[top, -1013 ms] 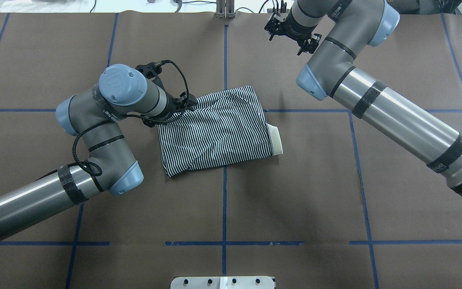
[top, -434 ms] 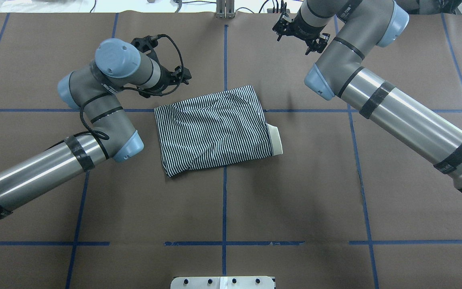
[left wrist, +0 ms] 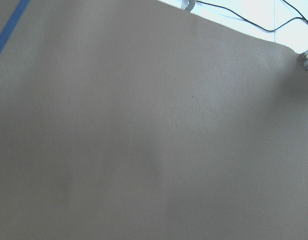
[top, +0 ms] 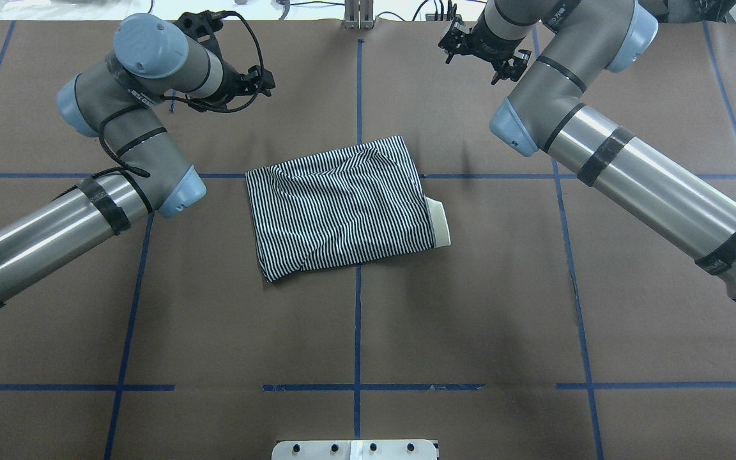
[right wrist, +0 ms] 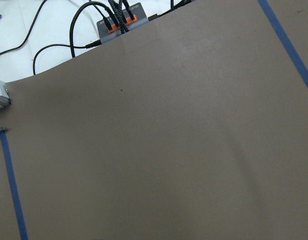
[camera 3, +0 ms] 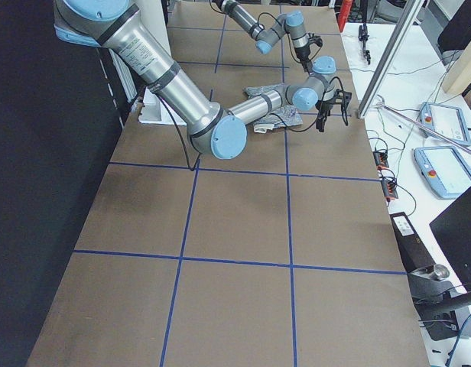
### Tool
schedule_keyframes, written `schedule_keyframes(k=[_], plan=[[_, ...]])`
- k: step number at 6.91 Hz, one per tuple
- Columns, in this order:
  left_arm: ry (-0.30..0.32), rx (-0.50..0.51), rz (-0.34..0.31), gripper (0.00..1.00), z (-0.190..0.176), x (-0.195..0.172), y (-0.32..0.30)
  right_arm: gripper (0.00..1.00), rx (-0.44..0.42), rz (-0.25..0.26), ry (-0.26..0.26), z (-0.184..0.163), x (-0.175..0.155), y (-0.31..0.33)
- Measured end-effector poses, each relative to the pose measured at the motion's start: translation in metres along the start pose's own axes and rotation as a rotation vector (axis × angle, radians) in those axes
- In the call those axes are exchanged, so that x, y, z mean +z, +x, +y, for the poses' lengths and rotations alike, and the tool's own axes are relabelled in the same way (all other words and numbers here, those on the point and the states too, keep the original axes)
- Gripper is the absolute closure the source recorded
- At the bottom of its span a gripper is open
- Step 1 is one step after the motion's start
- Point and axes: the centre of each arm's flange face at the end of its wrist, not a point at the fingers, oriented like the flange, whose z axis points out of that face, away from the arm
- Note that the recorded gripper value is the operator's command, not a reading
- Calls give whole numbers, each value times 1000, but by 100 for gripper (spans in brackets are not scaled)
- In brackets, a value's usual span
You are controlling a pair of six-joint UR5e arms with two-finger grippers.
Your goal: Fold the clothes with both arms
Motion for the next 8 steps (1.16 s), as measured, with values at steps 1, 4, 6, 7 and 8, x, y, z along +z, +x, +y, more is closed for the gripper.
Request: schedule_keyframes(k=[1,4,6,7,8], plan=[[3,46,-7,0,-29,-13,-16,0,-60,0,-12,-18,-10,14],[-24,219,-89,0,-150,-85,-143,0,-328,102,-58,-115,-59,141],[-35,382,-188,0,-206,-155,-262,0,-475,165,-132,-150,-96,272],[-57,462,-226,0,-214,-193,-312,0,-509,153,-180,-157,-119,347],[-88,529,-249,0,-209,-229,-352,0,-527,136,-221,-153,-144,421]])
